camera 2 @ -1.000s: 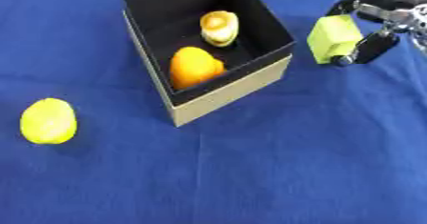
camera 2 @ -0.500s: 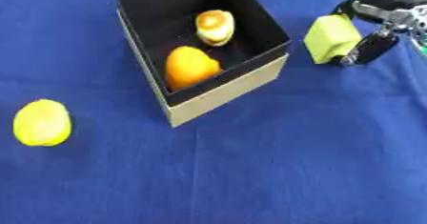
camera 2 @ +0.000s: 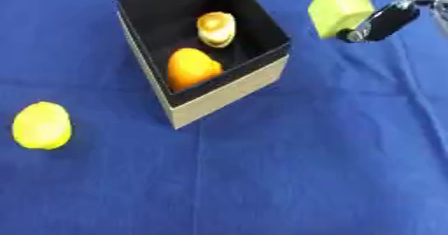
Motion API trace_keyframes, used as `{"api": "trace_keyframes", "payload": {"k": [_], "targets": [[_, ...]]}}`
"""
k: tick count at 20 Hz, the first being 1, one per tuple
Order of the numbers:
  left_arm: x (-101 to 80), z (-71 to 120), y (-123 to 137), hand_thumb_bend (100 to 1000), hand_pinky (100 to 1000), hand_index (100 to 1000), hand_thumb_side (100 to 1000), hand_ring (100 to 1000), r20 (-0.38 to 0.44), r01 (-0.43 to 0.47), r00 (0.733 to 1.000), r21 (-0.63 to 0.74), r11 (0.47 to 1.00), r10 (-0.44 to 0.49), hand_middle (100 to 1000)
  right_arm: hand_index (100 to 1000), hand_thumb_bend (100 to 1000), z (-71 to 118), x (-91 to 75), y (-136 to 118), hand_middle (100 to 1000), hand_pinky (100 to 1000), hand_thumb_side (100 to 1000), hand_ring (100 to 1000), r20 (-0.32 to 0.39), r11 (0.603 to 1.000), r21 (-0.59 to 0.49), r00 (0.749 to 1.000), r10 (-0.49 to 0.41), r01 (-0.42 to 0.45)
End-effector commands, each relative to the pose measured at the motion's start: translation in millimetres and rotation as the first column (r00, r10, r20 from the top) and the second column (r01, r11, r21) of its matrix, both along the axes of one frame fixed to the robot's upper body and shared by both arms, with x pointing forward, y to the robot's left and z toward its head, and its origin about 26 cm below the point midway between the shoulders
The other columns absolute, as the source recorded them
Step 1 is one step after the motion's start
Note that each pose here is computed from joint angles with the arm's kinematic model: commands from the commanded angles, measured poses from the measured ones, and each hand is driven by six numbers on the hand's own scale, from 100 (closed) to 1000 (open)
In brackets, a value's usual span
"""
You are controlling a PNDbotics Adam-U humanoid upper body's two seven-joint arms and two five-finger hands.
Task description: Pick up objects on the table and place them in the box.
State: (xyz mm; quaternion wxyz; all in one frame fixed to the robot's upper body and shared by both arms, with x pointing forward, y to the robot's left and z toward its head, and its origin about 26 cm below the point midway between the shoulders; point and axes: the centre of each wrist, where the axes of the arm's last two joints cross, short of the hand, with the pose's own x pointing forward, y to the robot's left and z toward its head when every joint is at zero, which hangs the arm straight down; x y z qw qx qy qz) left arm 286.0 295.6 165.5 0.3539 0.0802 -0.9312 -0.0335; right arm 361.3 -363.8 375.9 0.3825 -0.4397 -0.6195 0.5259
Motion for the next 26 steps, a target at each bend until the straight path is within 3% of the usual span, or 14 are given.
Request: {"api": "trace_keyframes", "payload": {"k": [1, 9, 17, 18, 19, 26], "targets": [[-2.2, 8.7, 3, 257, 751, 826, 661, 721, 0.023, -0.001, 1.0, 0.017, 1.0, 0.0, 649, 706, 409, 22.9, -10.8, 24, 616, 838, 100, 764, 0.025, 0.996, -0.015, 0.995, 0.093, -0.092], [-1.6, 11.2, 4, 265, 752, 826, 652, 722, 0.026, 0.01, 1.0, 0.015, 1.0, -0.01, 650, 710, 409, 32.7, 11.0, 89, 619, 834, 100, 760, -0.049, 0.964, -0.054, 0.965, 0.256, -0.259], [0.0, 13.7, 2, 265, 753, 826, 652, 722, 0.037, 0.028, 0.999, 0.012, 1.0, -0.029, 651, 712, 430, 9.1, 41.5, 117, 618, 832, 111, 761, -0.135, 0.956, -0.093, 0.955, 0.265, -0.278], [0.1, 13.8, 1, 265, 753, 826, 647, 723, 0.038, 0.03, 0.999, 0.011, 1.0, -0.03, 651, 715, 494, 4.9, 44.4, 119, 621, 833, 100, 763, -0.146, 0.956, -0.102, 0.955, 0.26, -0.276], [0.2, 13.9, 1, 265, 753, 826, 651, 723, 0.038, 0.031, 0.999, 0.01, 0.999, -0.031, 651, 717, 442, 1.3, 46.6, 120, 623, 833, 126, 764, -0.155, 0.955, -0.111, 0.954, 0.258, -0.276], [0.6, 14.2, 0, 268, 753, 826, 649, 723, 0.038, 0.037, 0.999, 0.009, 0.999, -0.037, 651, 869, 538, -10.5, 52.2, 127, 848, 879, 224, 904, -0.212, 0.939, -0.164, 0.94, 0.267, -0.303]]}}
